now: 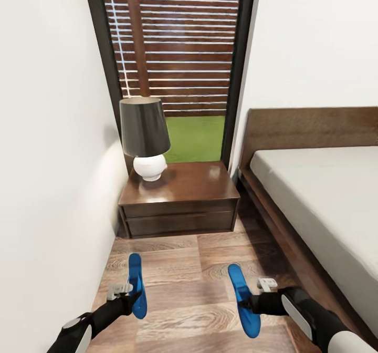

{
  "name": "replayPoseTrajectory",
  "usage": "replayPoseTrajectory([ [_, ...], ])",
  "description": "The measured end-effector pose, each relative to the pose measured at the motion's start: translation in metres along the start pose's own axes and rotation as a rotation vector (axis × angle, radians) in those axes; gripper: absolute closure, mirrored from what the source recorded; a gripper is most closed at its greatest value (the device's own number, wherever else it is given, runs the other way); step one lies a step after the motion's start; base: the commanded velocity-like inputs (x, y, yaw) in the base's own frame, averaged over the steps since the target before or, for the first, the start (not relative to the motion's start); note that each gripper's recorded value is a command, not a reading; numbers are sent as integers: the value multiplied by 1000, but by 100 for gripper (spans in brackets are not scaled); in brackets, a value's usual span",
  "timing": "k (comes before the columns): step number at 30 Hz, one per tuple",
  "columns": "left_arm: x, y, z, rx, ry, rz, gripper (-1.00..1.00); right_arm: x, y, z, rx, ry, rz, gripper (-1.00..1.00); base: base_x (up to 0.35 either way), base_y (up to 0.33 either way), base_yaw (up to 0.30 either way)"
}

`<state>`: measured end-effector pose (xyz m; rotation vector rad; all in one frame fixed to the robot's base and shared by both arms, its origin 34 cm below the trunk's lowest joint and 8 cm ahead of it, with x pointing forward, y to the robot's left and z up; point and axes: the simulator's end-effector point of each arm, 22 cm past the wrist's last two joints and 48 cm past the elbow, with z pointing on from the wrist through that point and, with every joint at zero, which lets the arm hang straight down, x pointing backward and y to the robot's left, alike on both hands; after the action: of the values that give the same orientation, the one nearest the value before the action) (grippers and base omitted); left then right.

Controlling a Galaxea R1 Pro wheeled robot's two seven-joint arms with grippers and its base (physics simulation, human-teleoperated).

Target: In the bedroom, move the book from the bed onto either nightstand, and place the two sandals side by side next to the bed.

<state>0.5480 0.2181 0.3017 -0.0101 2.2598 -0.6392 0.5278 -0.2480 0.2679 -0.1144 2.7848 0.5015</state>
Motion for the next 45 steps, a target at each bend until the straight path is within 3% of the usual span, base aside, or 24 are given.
replayPoseTrajectory([
  [3, -5, -3, -2, 3, -9, 7, 100, 19, -1, 1, -46, 19, 24, 100, 0, 0, 0],
  [5, -9, -5, -3, 6, -16, 12, 100, 23, -11, 3, -52, -38, 13, 100, 0, 0, 0],
  [7, -13, -7, -4, 8, -23, 15, 100, 15, -17, 1, -46, -117, -15, 100, 0, 0, 0],
  [9, -17, -8, -5, 9, -30, 18, 100, 10, -20, -1, -40, -156, -32, 100, 0, 0, 0],
  [14, -20, -12, -8, 11, -36, 20, 100, 39, -52, -3, 30, -189, -28, 100, 0, 0, 0],
  [34, -41, -31, -19, 35, -83, 45, 100, 14, -48, -29, 46, -280, -53, 100, 0, 0, 0],
  [42, -35, -58, -17, 82, -12, 107, 100, 15, -54, -44, 69, -283, -48, 100, 0, 0, 0],
  [45, -23, -61, -19, 83, 25, 97, 100, 12, -52, -50, 69, -282, -47, 100, 0, 0, 0],
])
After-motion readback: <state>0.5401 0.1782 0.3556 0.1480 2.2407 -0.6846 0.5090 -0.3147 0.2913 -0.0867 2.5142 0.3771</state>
